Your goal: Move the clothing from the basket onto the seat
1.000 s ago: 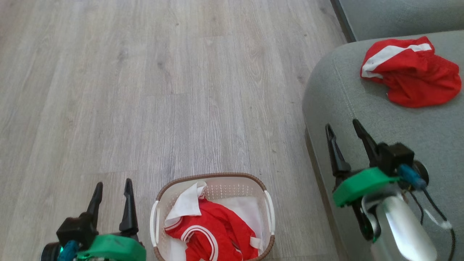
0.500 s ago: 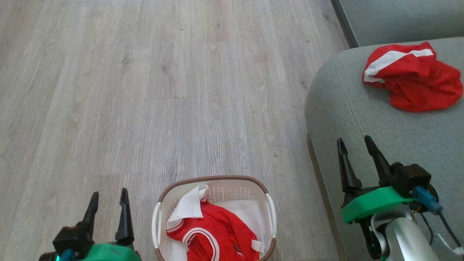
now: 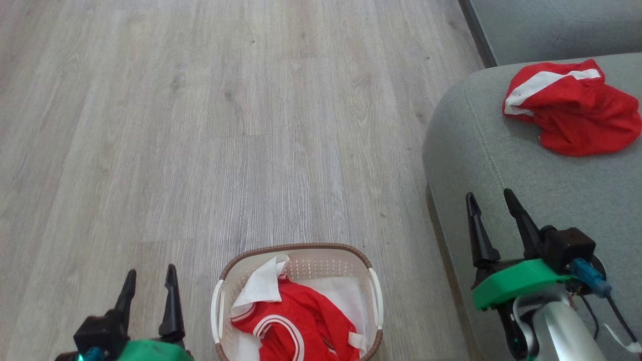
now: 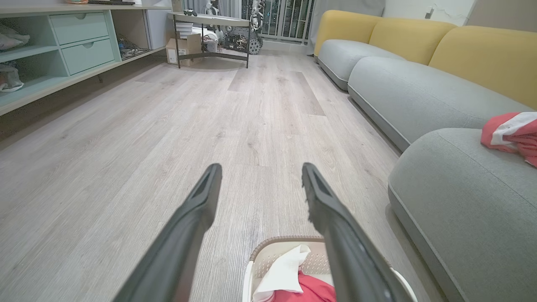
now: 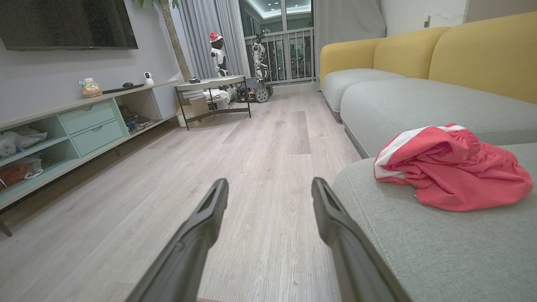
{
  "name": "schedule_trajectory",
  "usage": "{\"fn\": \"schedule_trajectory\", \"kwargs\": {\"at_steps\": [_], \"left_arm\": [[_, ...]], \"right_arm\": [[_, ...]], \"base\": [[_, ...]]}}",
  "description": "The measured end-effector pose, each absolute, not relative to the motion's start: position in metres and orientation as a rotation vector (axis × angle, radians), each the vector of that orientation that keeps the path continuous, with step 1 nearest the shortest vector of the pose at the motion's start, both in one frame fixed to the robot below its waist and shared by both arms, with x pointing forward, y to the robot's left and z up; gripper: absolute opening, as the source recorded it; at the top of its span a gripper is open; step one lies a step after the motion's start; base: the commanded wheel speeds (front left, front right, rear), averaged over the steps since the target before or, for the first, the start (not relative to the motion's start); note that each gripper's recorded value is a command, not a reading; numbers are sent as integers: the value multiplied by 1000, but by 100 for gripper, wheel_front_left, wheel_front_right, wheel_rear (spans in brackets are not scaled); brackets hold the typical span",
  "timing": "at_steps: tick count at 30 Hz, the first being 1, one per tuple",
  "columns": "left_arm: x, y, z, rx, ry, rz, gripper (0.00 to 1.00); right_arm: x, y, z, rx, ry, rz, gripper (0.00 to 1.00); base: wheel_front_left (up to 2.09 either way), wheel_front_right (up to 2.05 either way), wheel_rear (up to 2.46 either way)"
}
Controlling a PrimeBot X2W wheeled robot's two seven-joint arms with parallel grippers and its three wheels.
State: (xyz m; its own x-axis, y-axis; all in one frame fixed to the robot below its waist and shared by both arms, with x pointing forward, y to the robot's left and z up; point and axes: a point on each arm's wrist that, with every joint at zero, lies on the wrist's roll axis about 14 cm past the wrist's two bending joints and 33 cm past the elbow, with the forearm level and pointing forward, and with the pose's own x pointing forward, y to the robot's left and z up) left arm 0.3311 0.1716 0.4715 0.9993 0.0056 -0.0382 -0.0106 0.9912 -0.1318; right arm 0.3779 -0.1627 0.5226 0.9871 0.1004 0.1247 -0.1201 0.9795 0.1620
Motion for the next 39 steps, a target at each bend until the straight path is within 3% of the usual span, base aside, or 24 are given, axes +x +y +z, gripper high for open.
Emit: {"fn": "schedule_trajectory", "kwargs": {"at_steps": [14, 21, 39], "left_arm": [[329, 163, 457, -103, 82, -42, 100], [346, 134, 439, -66, 145, -157, 100], [402, 38, 284, 138, 584, -605, 100]], "right_arm": [[377, -160, 510, 174, -80, 114, 100], [385, -167, 498, 170, -48, 92, 100], [469, -192, 449, 105, 17, 29, 100]], "base": [[0, 0, 0], [0, 0, 0], [0, 0, 0]]}}
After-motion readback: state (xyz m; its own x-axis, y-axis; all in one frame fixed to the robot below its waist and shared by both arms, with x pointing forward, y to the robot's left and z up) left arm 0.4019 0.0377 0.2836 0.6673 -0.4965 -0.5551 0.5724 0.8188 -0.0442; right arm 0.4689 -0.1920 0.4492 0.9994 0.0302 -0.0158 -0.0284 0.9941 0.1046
